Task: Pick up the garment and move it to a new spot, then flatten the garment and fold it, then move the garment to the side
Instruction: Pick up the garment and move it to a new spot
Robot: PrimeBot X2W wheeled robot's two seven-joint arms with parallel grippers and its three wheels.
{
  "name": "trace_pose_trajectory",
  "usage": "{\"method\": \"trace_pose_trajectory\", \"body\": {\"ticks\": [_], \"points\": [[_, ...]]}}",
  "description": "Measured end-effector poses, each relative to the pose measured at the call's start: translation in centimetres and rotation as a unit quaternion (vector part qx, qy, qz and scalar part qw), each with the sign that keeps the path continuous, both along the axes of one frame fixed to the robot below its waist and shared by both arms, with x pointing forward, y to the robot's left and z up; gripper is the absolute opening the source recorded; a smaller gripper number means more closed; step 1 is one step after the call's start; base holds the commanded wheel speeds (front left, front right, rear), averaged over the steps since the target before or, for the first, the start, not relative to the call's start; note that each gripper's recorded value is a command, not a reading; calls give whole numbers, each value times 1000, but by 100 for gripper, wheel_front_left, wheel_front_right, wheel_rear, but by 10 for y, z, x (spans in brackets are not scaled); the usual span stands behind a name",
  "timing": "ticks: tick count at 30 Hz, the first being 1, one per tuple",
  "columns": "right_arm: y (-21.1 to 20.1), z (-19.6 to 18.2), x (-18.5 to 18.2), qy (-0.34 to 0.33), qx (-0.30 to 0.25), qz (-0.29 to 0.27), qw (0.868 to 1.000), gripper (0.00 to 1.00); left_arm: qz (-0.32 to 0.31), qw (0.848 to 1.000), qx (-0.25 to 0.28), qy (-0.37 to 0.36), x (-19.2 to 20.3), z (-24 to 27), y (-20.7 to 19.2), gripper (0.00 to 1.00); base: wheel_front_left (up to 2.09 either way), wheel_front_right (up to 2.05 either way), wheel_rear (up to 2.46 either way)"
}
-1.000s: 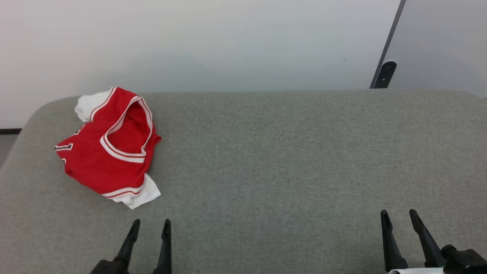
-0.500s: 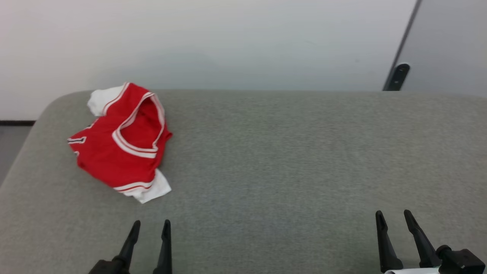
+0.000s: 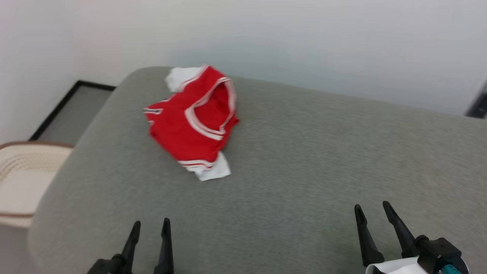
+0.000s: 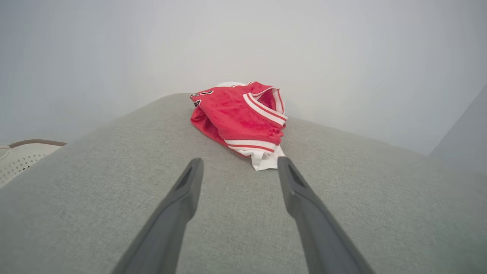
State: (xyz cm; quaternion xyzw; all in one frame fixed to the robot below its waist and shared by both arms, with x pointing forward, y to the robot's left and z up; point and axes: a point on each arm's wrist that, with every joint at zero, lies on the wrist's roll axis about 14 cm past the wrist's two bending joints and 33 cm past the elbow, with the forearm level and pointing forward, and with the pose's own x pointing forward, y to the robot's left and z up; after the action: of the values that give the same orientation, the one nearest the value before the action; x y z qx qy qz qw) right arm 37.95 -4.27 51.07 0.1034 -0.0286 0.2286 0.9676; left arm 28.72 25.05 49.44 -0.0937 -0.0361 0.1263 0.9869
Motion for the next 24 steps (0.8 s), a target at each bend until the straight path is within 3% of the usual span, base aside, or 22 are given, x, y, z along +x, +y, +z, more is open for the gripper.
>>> {"method": "trace_pose_trajectory", "body": {"ticks": [6,15,24], "points": [[56,0,0,3,-7,85,996,100,74,997,-4,5,-35,-2,30,100,0,0,0],[154,10,-9,-9,-10,228,974,100,207,978,-5,7,-90,6,75,100,0,0,0],[176,-2,-11,7,-5,266,964,100,242,970,-3,19,-107,6,77,100,-10,-10,-10]]}}
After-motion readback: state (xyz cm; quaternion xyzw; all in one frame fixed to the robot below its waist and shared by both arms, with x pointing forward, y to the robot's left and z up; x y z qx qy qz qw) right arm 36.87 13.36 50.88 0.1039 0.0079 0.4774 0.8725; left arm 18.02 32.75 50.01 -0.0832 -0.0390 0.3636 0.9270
